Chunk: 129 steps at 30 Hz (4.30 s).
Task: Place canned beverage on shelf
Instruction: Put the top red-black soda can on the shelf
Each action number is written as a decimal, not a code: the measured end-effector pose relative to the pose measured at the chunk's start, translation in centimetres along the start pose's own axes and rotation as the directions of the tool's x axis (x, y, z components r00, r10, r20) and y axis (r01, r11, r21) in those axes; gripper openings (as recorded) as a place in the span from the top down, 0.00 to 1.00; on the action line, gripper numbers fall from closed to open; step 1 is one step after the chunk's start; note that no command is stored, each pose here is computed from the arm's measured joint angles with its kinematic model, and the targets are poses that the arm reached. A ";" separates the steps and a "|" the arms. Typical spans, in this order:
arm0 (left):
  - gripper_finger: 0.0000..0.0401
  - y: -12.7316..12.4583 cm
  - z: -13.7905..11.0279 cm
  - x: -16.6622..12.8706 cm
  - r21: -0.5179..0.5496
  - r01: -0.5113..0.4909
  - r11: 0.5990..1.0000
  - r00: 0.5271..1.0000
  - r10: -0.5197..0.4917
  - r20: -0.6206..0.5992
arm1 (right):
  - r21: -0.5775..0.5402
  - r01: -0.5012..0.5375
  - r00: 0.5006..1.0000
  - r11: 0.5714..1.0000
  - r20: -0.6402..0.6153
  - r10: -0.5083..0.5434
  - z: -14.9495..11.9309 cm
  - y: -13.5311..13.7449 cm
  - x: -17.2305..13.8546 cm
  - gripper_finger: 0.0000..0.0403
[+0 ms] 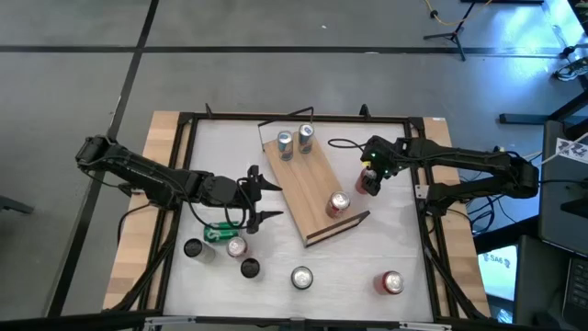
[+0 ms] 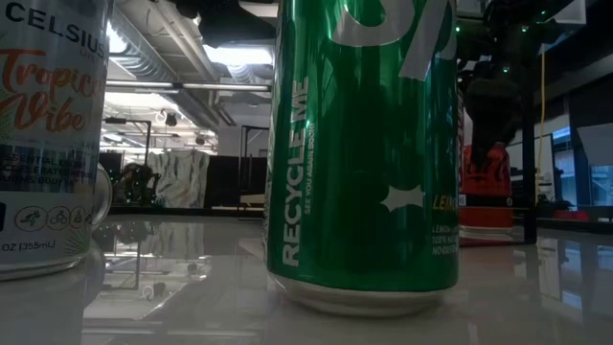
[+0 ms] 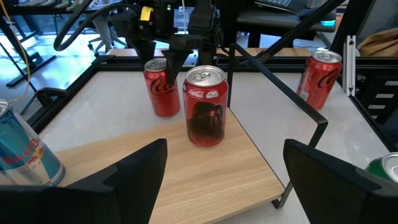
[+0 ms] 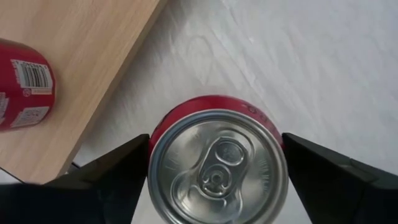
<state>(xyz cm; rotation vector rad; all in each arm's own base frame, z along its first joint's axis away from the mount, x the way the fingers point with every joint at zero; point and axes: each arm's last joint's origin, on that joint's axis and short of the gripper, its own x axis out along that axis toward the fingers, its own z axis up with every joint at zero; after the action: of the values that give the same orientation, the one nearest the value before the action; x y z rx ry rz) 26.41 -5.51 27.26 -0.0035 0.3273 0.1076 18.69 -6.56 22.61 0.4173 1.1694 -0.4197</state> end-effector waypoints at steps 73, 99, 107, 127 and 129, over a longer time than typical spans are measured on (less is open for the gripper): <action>0.22 0.1 0.0 0.0 0.000 -0.024 1.000 1.000 0.024 0.003 | -0.583 -0.253 0.904 0.772 0.142 0.404 11.8 8.3 -5.0 0.25; 0.22 0.1 0.0 0.0 0.000 -0.024 1.000 1.000 0.024 0.003 | -0.626 -0.273 0.928 0.730 0.028 0.371 12.5 11.6 1.1 0.25; 0.22 0.1 0.0 0.0 0.000 -0.023 1.000 1.000 0.023 0.003 | -0.631 -0.270 0.928 0.727 0.031 0.371 12.5 11.6 1.1 0.25; 0.22 0.1 0.0 0.0 0.000 -0.023 1.000 1.000 0.023 0.003 | -0.630 -0.270 0.928 0.728 0.030 0.371 12.5 11.6 1.1 0.25; 0.22 0.1 0.0 0.0 0.000 -0.023 1.000 1.000 0.023 0.003 | -0.630 -0.269 0.928 0.729 0.031 0.370 12.5 11.6 1.1 0.25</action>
<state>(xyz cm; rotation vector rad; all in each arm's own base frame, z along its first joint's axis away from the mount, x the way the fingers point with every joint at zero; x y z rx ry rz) 26.40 -5.44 27.26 0.0004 0.3247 0.1306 34.94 -3.34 26.83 0.0009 0.9870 0.2465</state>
